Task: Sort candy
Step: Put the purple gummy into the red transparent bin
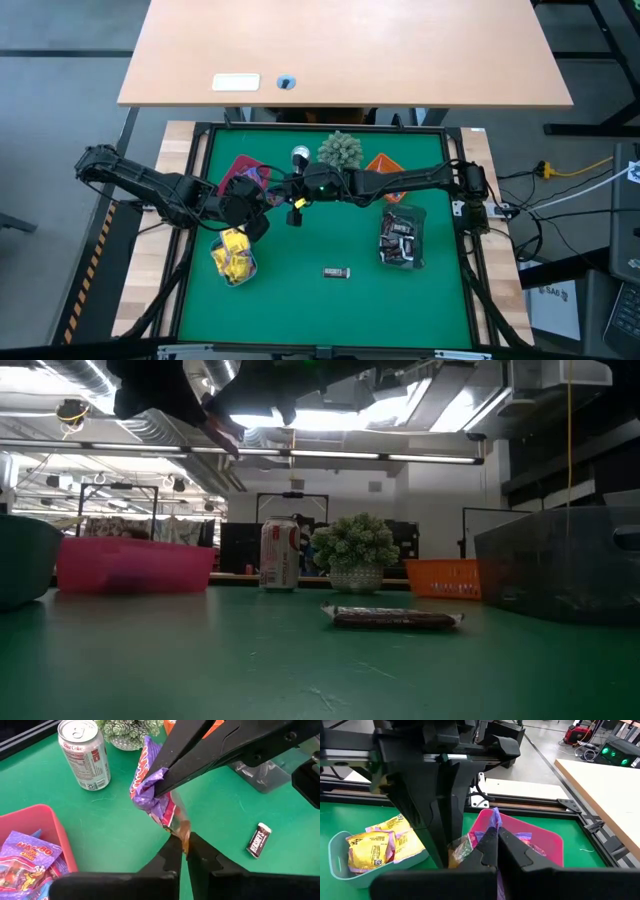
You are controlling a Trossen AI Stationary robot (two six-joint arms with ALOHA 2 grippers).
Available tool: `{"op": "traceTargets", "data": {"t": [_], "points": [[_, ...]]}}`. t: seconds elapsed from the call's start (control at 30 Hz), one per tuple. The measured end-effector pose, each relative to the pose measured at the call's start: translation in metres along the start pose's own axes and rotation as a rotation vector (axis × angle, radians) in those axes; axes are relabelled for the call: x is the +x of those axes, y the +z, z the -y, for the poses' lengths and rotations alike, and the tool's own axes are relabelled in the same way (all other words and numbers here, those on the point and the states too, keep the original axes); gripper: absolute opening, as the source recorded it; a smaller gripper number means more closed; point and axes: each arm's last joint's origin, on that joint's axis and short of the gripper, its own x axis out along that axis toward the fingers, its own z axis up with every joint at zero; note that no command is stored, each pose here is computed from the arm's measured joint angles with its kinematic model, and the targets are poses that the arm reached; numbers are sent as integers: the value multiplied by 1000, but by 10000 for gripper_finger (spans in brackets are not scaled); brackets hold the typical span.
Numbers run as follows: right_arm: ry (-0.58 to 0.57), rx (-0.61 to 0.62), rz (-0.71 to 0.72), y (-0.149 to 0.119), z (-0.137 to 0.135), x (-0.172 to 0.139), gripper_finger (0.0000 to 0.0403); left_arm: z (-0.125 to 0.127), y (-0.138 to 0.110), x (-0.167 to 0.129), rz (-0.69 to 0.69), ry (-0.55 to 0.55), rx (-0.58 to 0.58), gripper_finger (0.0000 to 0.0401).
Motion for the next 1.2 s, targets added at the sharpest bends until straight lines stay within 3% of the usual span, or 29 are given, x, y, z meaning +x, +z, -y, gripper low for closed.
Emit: {"op": "traceTargets", "data": {"t": [0.43, 0.83, 1.2], "points": [[46, 0, 3, 0, -1, 0, 7, 0, -1, 0, -7, 3, 5, 1], [49, -9, -15, 6, 0, -2, 138, -2, -2, 0, -16, 16, 14, 0], [67, -22, -170, 34, 5, -18, 161, -9, -7, -1, -72, 81, 62, 0]]}}
